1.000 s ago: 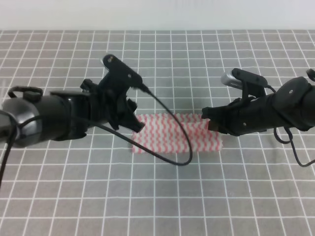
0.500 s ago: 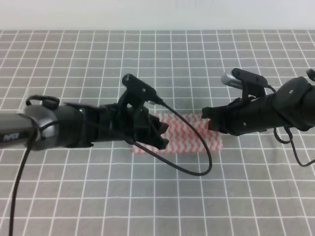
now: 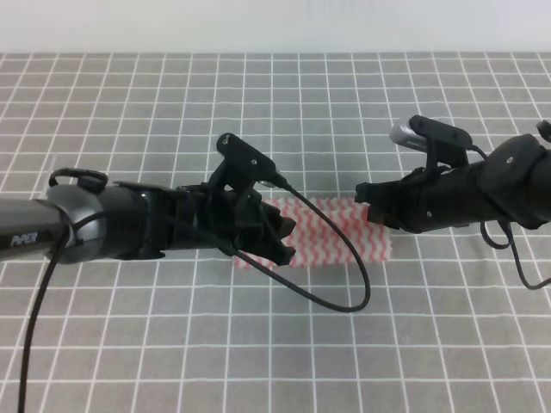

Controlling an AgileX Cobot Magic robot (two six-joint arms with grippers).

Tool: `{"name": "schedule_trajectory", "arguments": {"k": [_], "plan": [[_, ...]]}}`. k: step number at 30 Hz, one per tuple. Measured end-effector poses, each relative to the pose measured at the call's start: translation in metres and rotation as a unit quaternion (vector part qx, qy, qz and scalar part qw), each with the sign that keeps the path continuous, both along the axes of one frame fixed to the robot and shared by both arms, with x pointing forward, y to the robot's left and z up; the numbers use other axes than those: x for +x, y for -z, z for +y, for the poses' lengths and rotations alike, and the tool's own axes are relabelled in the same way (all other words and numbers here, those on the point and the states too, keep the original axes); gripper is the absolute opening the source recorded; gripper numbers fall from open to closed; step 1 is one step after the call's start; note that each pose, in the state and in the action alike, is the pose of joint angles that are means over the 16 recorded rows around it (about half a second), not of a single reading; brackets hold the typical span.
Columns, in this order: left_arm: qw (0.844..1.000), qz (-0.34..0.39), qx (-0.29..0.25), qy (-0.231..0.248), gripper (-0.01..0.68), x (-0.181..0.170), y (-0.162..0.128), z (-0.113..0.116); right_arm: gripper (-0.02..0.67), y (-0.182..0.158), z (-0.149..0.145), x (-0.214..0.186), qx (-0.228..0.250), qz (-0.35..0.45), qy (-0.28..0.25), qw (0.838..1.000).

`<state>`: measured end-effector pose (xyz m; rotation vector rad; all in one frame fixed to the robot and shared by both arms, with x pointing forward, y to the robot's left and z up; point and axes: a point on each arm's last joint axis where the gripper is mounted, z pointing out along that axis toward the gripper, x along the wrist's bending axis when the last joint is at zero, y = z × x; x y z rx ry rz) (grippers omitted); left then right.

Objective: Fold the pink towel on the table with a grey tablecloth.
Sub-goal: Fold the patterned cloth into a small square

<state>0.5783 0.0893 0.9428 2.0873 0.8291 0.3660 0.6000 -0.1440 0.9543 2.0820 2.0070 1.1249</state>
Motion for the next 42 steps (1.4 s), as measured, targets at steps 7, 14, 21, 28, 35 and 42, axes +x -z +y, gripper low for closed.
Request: {"name": "schedule_trajectory", "arguments": {"k": [7, 14, 21, 28, 35, 42], "plan": [[1.000, 0.000, 0.004, 0.002, 0.212, 0.000, 0.003, 0.000, -0.005, -0.001, 0.000, 0.001, 0.008, -0.001, 0.011, 1.000], [1.000, 0.002, 0.009, 0.005, 0.213, 0.001, 0.006, 0.000, 0.055, -0.002, 0.000, 0.003, 0.020, -0.003, 0.028, 0.999], [1.000, 0.000, 0.014, 0.007, 0.212, 0.001, 0.009, 0.000, 0.164, -0.004, -0.002, 0.006, 0.023, -0.016, 0.050, 0.998], [1.000, -0.006, 0.019, 0.008, 0.212, 0.001, 0.007, 0.001, 0.240, -0.007, -0.005, 0.011, 0.015, -0.040, 0.065, 0.997], [1.000, -0.008, 0.004, -0.023, 0.192, 0.001, -0.008, 0.004, 0.209, -0.014, -0.001, 0.014, 0.013, -0.048, 0.039, 0.998], [0.997, 0.012, -0.044, -0.055, 0.111, -0.003, -0.029, 0.005, 0.099, -0.021, 0.008, 0.009, 0.017, -0.019, -0.035, 0.999]]}}
